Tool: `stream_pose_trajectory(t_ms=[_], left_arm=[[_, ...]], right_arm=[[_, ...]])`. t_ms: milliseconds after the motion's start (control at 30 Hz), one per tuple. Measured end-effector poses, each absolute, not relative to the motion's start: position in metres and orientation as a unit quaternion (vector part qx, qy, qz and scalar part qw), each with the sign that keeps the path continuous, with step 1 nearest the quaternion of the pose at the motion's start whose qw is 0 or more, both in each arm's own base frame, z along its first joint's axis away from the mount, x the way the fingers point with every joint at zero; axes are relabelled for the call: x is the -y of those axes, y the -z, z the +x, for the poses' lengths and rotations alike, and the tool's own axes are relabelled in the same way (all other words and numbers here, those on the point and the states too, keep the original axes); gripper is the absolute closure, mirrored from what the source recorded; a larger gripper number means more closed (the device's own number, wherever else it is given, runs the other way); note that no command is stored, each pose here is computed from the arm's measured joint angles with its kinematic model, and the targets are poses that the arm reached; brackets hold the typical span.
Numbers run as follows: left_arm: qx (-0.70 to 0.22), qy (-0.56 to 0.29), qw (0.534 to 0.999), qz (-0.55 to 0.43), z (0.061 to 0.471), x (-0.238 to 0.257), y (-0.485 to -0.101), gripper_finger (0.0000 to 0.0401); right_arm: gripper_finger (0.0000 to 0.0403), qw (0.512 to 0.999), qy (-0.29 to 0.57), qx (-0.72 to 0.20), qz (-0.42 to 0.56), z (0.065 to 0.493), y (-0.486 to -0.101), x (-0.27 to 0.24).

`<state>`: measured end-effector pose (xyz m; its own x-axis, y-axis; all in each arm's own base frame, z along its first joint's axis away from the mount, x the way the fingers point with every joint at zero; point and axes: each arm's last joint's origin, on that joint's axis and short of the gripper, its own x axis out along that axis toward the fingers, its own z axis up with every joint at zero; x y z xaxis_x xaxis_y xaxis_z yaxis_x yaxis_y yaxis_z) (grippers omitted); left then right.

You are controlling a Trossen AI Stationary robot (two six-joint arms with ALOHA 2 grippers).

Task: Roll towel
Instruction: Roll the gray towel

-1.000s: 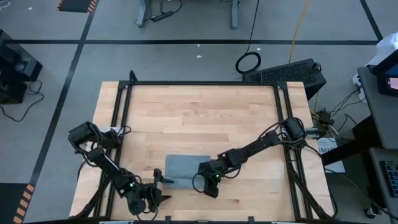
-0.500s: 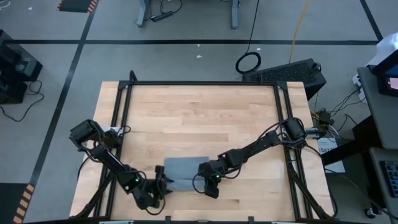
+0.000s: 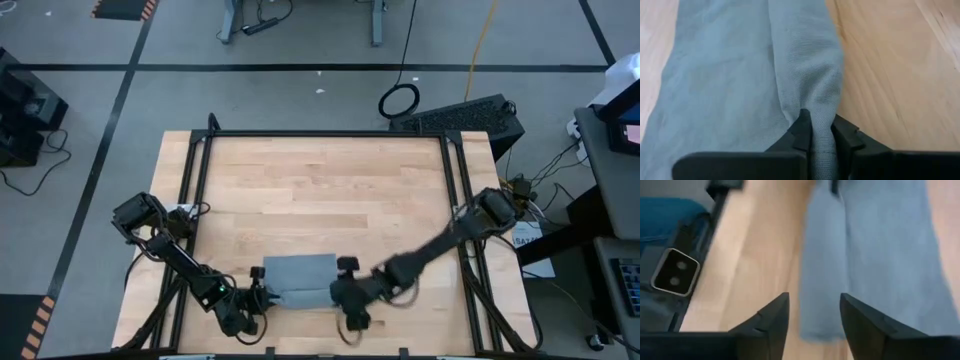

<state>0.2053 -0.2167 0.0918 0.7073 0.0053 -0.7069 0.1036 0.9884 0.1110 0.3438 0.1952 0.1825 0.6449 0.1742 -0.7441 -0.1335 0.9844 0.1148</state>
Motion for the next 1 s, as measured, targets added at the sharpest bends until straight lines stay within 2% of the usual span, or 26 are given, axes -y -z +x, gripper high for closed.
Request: stream_pose_trajectory(t_ms=[100, 200, 333, 467, 667, 1000], left_arm=[[-0.382, 0.021, 0.922, 0.060, 0.205, 0.217, -0.092, 0.0349], [-0.380, 0.022, 0.923, 0.057, 0.205, 0.217, -0.092, 0.0344], [-0.378, 0.025, 0.924, 0.051, 0.206, 0.218, -0.092, 0.0347], [-0.377, 0.023, 0.925, 0.039, 0.206, 0.218, -0.092, 0.0348], [-0.377, 0.025, 0.925, 0.037, 0.205, 0.219, -0.092, 0.0348], [-0.379, 0.024, 0.925, 0.026, 0.204, 0.220, -0.092, 0.0348]], right_arm=[[0.0215, 0.937, -0.084, -0.336, -0.034, 0.335, -0.175, -0.230], [0.0190, 0.949, -0.060, -0.297, -0.085, 0.327, -0.156, -0.252], [0.0162, 0.956, 0.008, -0.276, -0.101, 0.327, -0.133, -0.257], [0.0146, 0.956, 0.004, -0.279, -0.092, 0.339, -0.120, -0.249], [0.0138, 0.949, 0.003, -0.291, -0.120, 0.342, -0.108, -0.236], [0.0143, 0.952, 0.020, -0.298, -0.071, 0.332, -0.090, -0.222]])
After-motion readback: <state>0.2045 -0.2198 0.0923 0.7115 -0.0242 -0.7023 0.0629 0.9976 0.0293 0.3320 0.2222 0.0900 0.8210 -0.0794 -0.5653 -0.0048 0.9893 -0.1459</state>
